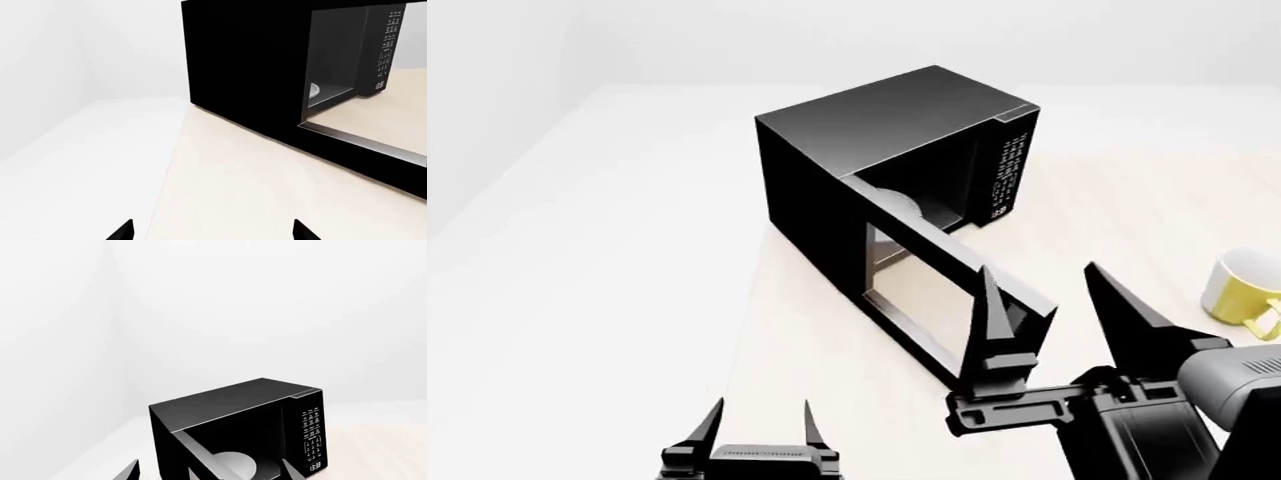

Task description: Close the microwave.

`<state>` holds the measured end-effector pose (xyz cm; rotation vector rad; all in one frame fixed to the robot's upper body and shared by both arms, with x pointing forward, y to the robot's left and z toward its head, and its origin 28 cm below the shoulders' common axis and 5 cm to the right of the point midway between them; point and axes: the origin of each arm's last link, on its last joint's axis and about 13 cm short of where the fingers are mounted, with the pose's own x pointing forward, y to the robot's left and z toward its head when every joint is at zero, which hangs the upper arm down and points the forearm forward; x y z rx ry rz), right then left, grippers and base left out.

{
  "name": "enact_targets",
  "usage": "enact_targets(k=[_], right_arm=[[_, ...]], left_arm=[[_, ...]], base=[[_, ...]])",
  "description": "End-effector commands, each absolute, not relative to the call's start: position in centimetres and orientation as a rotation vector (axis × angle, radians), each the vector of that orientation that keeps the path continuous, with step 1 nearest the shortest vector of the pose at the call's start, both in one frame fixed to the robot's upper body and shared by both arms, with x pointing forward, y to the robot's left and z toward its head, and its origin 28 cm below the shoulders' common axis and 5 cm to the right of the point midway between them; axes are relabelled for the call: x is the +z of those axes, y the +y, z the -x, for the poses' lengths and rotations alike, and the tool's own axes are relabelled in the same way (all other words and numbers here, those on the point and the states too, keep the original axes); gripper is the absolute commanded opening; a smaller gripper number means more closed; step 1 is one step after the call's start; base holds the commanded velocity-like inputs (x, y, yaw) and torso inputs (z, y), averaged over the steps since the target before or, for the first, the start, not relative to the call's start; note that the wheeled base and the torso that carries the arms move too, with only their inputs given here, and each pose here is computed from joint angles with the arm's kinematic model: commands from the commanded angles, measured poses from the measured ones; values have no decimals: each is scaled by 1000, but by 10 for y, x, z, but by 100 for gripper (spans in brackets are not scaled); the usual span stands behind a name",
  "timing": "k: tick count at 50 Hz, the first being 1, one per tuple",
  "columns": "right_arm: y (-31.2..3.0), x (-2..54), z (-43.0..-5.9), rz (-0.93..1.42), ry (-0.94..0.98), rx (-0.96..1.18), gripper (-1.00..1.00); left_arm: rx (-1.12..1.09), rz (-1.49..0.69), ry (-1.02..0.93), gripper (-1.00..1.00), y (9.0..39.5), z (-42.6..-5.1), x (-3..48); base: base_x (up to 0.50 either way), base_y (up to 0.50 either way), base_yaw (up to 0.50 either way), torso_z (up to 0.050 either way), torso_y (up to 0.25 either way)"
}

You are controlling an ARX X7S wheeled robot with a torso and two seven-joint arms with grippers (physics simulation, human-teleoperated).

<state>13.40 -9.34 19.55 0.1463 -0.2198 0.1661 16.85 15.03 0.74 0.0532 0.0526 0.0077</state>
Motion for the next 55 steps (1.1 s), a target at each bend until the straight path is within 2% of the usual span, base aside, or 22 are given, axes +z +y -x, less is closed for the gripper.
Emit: enact_targets(k=[1, 27, 36, 55], right_arm=[[-95, 197, -135, -147, -208, 139, 100], [-93, 202, -134, -147, -233, 183, 100], [-92, 202, -137, -136, -225, 174, 100], [-92, 204, -137, -121, -221, 165, 100]], left_arm=[[7, -53, 52, 100, 150, -168, 7], [7, -53, 52, 100, 150, -168, 7], [7, -53, 52, 100, 150, -168, 7], [7, -53, 52, 100, 150, -168, 7]], base=[[31, 0, 0, 0, 0], [112, 96, 0, 0, 0], [444, 0, 0, 0, 0], [0, 0, 0, 0, 0]])
